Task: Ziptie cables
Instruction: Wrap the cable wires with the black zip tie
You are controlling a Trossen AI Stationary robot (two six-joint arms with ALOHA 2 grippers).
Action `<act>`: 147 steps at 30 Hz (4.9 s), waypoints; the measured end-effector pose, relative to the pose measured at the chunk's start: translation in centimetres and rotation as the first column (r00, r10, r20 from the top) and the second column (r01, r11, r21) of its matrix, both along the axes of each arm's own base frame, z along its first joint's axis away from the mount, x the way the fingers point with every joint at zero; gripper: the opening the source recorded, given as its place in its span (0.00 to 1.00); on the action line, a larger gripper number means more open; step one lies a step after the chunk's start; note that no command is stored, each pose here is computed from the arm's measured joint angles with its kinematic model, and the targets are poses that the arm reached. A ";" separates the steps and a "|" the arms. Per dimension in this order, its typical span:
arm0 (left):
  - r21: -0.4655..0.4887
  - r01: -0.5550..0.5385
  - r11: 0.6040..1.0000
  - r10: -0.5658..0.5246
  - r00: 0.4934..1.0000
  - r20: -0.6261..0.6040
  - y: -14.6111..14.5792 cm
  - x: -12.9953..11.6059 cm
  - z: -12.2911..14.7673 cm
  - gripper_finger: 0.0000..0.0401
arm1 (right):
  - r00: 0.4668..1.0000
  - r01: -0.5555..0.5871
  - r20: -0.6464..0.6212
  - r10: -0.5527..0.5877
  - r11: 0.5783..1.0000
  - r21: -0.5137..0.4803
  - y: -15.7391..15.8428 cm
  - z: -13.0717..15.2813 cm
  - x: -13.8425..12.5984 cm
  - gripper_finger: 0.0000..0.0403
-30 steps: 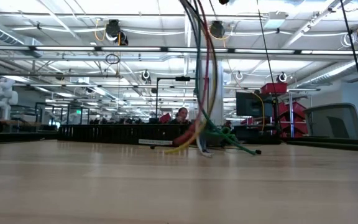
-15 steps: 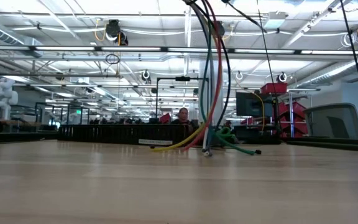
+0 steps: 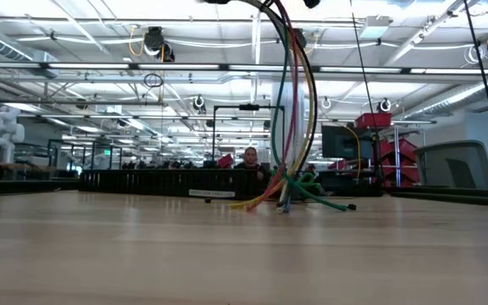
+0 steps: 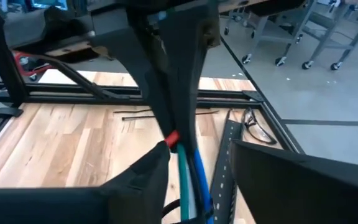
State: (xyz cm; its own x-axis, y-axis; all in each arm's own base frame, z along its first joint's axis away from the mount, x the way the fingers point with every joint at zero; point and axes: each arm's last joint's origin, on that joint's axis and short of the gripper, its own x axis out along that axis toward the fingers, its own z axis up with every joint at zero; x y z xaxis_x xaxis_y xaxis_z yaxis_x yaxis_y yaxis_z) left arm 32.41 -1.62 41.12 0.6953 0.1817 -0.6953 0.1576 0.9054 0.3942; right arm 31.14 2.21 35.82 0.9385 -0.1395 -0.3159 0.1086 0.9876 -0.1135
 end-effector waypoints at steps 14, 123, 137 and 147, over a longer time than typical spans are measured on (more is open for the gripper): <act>0.025 -0.065 0.998 0.064 0.998 0.028 1.2 0.2 0.2 0.00 | 1.000 0.023 0.008 -0.022 0.992 -0.128 0.1 1.7 -0.2 0.47; -0.289 -0.048 0.956 -0.023 0.971 -0.238 -4.7 -0.1 -9.2 0.00 | 0.840 0.367 -0.383 -0.385 0.922 -0.122 -0.3 1.3 -11.1 0.53; -0.377 0.411 0.830 -0.099 0.774 0.626 -1.1 10.7 -2.5 0.00 | 0.689 0.584 -0.322 -0.649 0.760 -0.284 -3.0 2.9 -21.6 0.53; -0.606 0.515 0.607 -0.209 0.839 0.503 1.6 9.9 1.0 0.00 | 0.775 0.602 -0.224 -0.592 0.798 -0.026 -3.5 4.1 -25.0 0.53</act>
